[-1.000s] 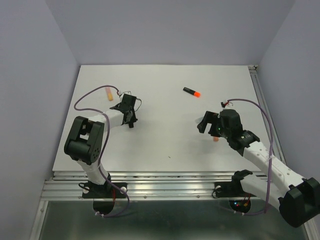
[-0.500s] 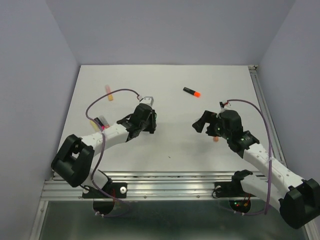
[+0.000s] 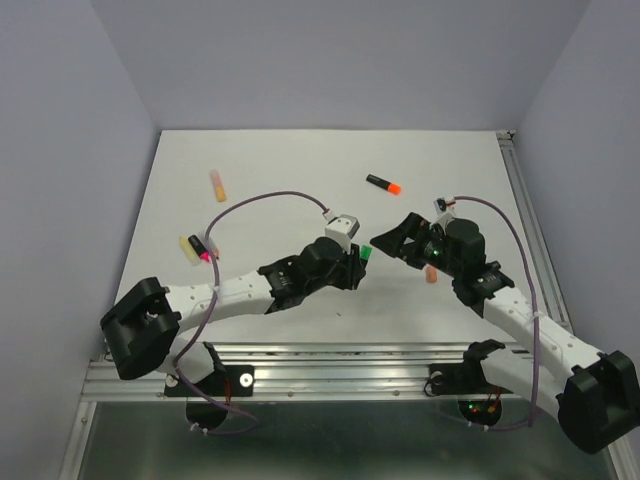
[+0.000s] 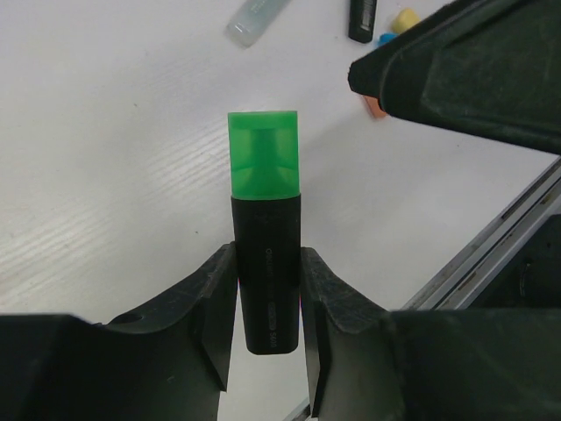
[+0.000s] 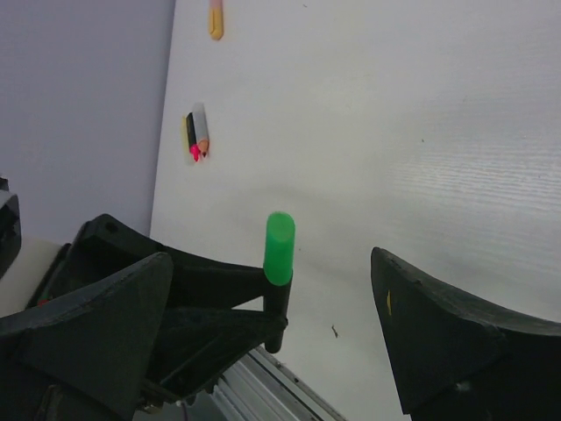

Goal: Open the pen caps

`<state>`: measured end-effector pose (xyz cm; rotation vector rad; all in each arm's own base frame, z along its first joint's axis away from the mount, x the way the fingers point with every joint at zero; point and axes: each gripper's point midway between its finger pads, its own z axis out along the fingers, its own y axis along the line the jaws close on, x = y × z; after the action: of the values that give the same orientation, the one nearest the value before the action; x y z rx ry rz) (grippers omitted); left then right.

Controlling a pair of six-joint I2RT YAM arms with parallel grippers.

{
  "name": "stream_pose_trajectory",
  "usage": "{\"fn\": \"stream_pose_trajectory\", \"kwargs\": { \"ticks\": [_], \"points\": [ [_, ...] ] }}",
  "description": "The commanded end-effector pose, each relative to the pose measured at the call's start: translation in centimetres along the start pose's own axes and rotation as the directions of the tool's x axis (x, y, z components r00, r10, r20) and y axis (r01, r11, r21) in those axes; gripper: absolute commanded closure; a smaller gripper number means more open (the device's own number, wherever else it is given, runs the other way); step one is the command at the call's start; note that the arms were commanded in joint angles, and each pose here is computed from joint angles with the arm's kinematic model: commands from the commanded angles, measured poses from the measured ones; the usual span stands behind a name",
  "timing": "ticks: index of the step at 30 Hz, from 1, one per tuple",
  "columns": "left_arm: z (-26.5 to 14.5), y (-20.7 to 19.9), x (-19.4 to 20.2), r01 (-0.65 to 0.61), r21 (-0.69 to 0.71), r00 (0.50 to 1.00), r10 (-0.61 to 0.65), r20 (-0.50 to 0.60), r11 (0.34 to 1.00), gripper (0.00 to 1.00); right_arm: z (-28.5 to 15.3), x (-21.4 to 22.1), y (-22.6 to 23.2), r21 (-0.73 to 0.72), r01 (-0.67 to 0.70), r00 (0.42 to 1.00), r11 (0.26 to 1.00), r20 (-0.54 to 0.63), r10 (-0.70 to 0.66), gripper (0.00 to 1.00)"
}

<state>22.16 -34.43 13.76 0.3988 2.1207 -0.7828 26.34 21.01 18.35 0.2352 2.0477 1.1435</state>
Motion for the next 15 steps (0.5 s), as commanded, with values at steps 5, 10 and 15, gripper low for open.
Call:
{"fn": "stream_pose_trajectory", "kwargs": {
  "ticks": [5,10,15],
  "points": [
    [0.8,-3.8,-1.4,-0.006,0.054,0.999,0.004,0.051,0.999,1.00,0.6,0.1,0.0,0.010,-0.014,1.000,1.000,0.012,0.014,0.09],
    [1.3,-4.9,-1.3,-0.008,0.068,0.999,0.005,0.049,0.998,1.00,1.1,0.9,-0.4,0.034,-0.013,1.000,0.999,-0.011,0.014,0.22],
    [1.5,-5.1,-1.2,-0.003,0.071,0.999,0.000,0.047,0.997,1.00,1.1,1.2,-0.7,0.061,-0.014,1.000,0.998,-0.022,0.015,0.31]
  ]
}}
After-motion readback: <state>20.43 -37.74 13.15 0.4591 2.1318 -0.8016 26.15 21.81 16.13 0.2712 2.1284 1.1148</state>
